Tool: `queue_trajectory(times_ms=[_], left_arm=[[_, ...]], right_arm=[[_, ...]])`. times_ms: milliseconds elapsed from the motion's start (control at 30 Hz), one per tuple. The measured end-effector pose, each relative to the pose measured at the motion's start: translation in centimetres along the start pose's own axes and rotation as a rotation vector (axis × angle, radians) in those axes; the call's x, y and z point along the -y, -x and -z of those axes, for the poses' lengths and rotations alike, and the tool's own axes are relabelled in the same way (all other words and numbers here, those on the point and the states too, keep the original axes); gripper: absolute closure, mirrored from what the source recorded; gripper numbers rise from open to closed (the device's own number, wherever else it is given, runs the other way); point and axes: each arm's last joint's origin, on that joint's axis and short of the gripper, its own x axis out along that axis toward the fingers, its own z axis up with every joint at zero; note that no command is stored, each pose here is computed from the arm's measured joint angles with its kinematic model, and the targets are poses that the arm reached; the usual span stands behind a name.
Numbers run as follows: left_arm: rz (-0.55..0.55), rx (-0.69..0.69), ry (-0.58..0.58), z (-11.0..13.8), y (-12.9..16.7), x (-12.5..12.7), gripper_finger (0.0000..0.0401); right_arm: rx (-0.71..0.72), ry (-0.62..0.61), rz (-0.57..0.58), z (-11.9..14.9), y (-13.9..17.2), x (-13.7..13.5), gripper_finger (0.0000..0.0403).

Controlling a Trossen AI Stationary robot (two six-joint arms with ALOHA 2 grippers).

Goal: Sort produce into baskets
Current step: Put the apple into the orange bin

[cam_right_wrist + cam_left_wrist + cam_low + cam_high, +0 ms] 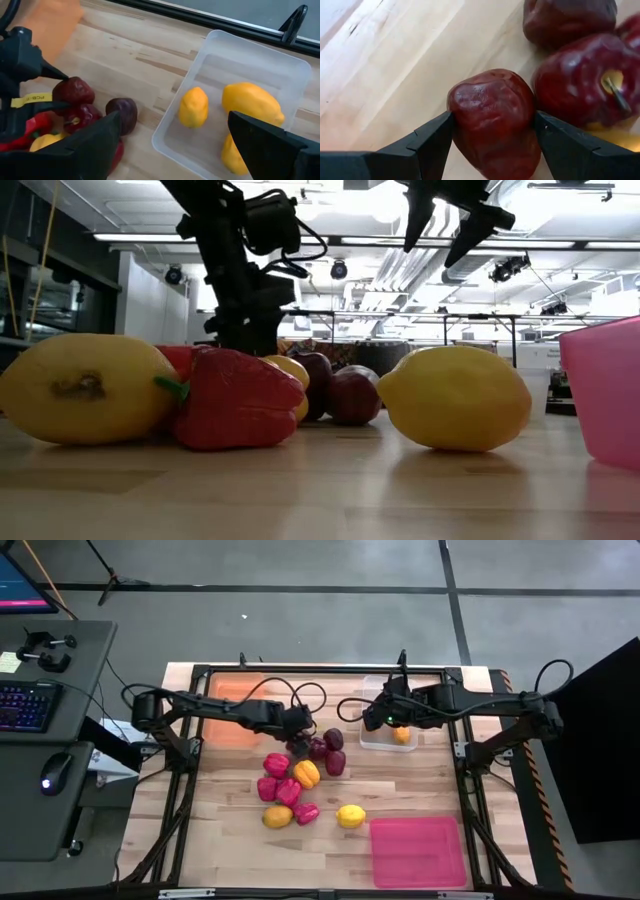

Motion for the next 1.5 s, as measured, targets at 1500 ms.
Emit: queue_trajectory(times_ms=[1500], left_arm=[[0.044, -0.103, -0.003, 0.6, -3.7, 0.8, 0.0037]], right_arm=[[0.032, -0.005, 0.011, -0.1, 0.0, 0.0, 0.0047]])
